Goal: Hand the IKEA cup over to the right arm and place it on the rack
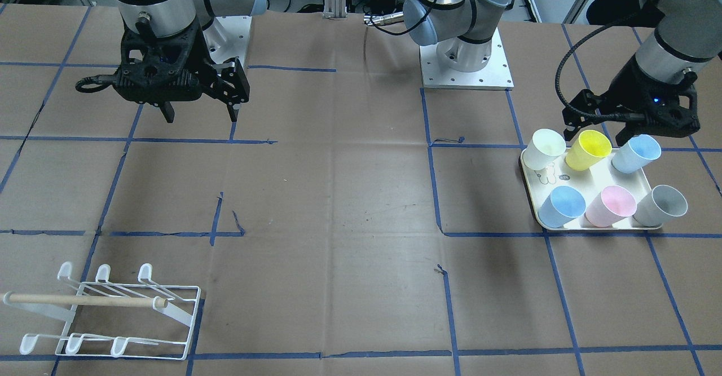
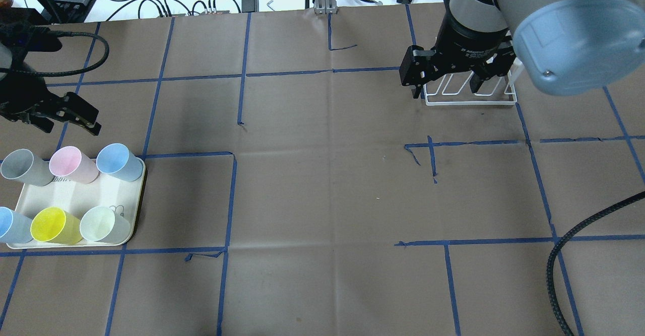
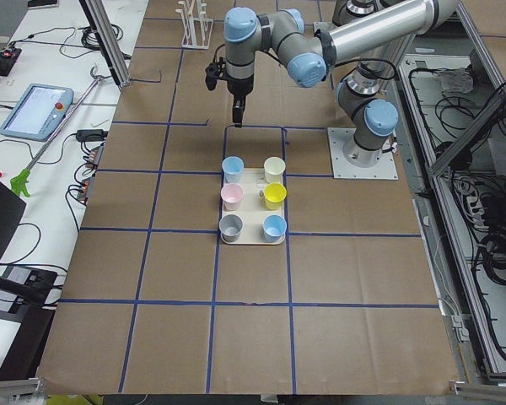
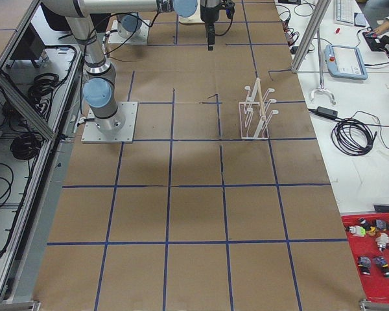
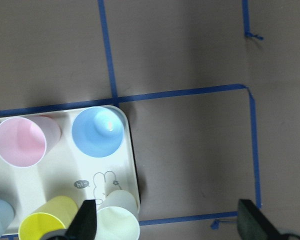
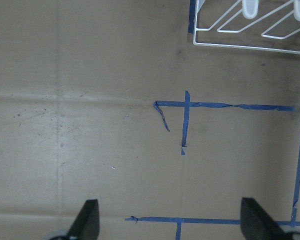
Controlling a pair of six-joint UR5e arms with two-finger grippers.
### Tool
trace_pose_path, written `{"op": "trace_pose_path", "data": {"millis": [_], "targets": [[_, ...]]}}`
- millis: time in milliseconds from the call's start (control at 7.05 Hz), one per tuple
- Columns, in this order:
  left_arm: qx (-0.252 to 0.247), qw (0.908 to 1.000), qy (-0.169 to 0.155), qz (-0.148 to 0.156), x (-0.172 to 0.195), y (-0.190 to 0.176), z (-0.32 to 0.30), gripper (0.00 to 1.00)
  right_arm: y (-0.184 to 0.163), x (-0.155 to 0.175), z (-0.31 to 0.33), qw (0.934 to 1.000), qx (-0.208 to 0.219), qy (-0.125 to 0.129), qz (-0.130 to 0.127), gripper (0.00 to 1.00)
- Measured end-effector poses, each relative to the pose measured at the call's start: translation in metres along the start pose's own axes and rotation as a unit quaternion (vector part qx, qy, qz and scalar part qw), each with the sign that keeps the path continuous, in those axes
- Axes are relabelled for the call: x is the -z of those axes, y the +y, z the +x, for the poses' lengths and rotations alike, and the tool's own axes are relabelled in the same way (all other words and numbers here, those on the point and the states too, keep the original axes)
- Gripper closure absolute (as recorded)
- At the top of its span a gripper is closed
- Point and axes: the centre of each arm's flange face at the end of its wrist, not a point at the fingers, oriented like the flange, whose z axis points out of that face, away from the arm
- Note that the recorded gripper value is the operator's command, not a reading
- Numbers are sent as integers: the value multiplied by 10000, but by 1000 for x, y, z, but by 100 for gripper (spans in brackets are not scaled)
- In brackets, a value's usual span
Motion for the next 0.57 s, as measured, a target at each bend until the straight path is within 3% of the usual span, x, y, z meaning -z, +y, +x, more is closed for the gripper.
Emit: {"op": "trace_pose_path", "data": {"millis": [567], "targets": [[334,9991,115,249,-53,0,-8,1,0,-2,0,10000,-1,18,-11,0]]}}
